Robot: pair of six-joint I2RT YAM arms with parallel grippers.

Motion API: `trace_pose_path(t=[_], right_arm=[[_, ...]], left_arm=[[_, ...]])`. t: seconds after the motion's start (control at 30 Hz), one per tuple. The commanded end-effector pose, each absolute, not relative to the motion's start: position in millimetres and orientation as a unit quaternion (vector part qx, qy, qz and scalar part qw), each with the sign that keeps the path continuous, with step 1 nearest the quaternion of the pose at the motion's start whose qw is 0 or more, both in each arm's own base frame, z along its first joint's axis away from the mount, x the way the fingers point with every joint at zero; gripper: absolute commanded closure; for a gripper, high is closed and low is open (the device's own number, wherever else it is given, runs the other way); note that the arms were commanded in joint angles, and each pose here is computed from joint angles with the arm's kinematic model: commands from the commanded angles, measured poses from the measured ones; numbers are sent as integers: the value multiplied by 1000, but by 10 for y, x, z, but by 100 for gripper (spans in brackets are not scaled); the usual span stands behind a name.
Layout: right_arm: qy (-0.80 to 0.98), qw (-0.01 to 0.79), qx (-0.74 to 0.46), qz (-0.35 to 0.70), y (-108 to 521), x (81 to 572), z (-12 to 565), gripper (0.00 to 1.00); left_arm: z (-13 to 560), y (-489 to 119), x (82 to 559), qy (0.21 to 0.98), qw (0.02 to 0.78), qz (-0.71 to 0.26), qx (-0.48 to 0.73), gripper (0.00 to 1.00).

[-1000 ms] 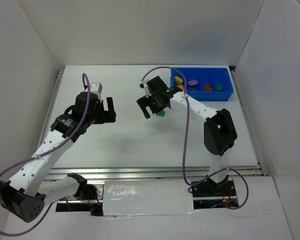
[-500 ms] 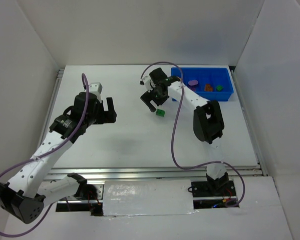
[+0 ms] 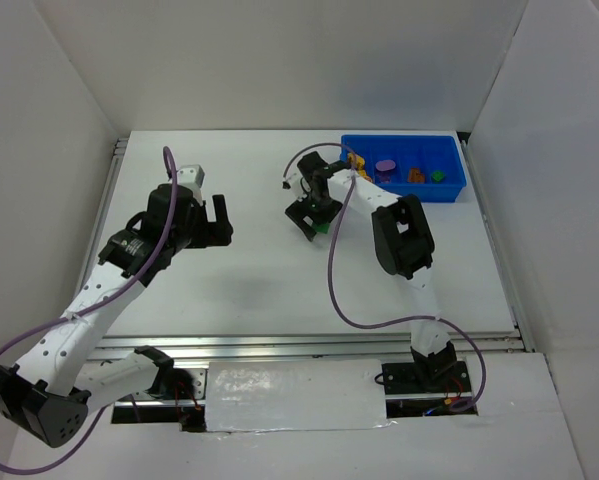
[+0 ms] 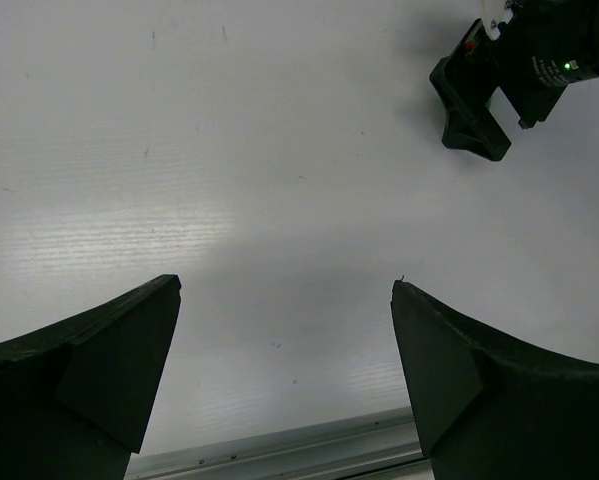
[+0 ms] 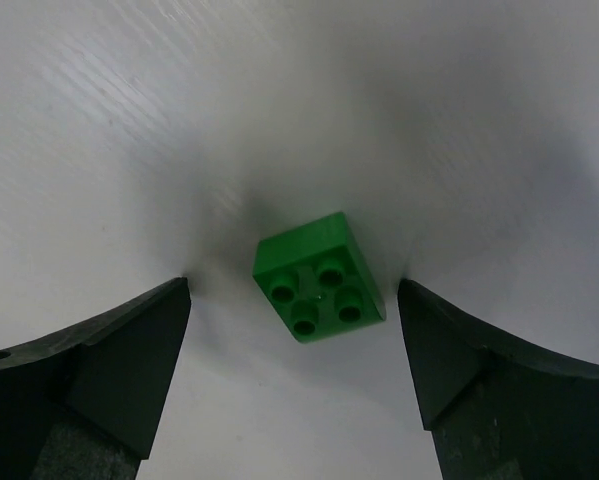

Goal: Sort the legos into containers by color

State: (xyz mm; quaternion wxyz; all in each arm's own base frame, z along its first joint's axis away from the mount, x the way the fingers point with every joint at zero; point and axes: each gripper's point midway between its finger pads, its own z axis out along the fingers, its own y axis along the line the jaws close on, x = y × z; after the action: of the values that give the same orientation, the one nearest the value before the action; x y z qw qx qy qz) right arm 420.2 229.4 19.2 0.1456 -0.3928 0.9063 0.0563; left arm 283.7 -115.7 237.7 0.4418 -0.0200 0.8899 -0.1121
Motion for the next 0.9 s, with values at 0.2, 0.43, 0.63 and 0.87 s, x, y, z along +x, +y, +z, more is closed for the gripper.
trace_pose_path(t=[0.2, 0.43, 0.63, 0.87], right_arm=[[907, 151, -388, 56, 2305, 4245, 170, 23], [908, 150, -385, 67, 2363, 4236, 195, 56], [910, 172, -364, 97, 2478, 4164, 304, 100], [848, 377, -311, 204, 2822, 4318, 1962, 100]], left_arm=[[2435, -1176, 2904, 883, 452, -128, -7, 0], [2410, -1179, 2927, 885, 445, -136, -5, 1], [2400, -1187, 2932, 886, 442, -141, -4, 0], [2430, -1155, 2927, 883, 448, -137, -9, 0]])
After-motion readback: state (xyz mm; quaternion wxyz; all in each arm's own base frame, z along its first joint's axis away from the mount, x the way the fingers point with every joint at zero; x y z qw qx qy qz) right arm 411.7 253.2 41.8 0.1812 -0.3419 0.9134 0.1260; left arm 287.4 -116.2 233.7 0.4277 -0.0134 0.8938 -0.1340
